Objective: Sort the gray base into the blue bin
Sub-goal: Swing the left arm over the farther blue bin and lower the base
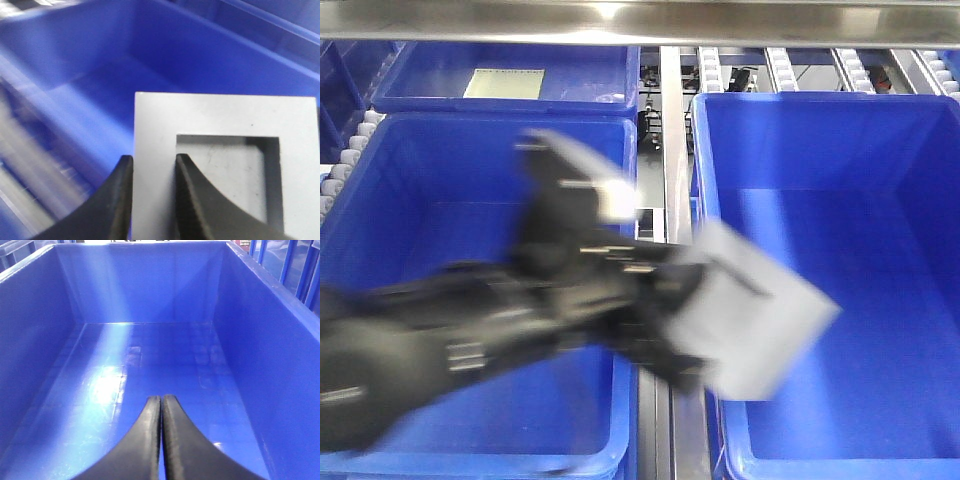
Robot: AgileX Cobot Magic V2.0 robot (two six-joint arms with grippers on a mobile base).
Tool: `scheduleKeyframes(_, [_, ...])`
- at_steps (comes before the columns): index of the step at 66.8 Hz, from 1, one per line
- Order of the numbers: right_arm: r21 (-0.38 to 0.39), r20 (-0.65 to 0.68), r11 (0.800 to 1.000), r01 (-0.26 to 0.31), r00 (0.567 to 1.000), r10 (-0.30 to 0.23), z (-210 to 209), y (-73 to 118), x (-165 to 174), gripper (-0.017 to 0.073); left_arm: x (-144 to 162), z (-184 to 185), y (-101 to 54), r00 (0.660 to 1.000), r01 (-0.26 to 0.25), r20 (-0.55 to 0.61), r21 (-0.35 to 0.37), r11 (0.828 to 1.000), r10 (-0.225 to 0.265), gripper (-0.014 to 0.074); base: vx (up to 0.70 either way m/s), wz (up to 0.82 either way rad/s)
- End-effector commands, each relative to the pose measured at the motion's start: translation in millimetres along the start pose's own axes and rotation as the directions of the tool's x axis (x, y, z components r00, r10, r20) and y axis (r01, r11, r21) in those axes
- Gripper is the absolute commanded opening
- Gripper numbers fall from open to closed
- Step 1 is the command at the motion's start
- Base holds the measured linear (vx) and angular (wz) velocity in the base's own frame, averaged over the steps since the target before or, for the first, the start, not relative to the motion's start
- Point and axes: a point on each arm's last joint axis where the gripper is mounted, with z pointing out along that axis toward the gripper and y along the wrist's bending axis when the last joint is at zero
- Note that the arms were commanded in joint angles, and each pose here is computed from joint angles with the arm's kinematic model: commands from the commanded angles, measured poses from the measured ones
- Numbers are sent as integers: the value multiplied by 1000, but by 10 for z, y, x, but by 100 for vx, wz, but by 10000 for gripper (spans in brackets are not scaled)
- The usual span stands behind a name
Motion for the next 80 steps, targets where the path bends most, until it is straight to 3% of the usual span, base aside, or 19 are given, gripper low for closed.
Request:
scheduleKeyframes(1, [4, 33, 1000, 16, 999, -16, 14, -2, -33, -5, -356, 143, -112, 988, 15, 156, 11, 1000, -16, -6, 0, 0])
scheduleKeyframes(13, [4, 33, 1000, 16, 999, -16, 14, -2, -33, -5, -525, 619, -279, 990, 3, 139, 57, 998, -11, -6, 0, 0])
scheduleKeyframes(19, [4, 33, 1000, 16, 999, -16, 14, -2, -33, -5, -520, 870, -327, 997, 1, 71, 84, 996, -7, -6, 0, 1])
scheduleKeyframes(35, [4, 33, 1000, 16, 999, -16, 14, -2, -33, -5, -227, 1489, -385, 989, 5, -149, 136, 991, 16, -6, 0, 1])
scheduleKeyframes(59, [4, 33, 1000, 16, 999, -16, 14, -2, -33, -5, 144, 1834, -342, 963, 15, -267, 132, 991, 21, 9, 0, 1])
scheduleKeyframes(70, [4, 33, 1000, 16, 999, -16, 14, -2, -33, -5, 147, 1839, -346, 964, 15, -265, 132, 991, 21, 88, 0, 0])
scheduleKeyframes(80, [4, 33, 1000, 16, 999, -16, 14, -2, -33, -5, 147, 1839, -346, 964, 15, -265, 132, 991, 21, 227, 0, 0])
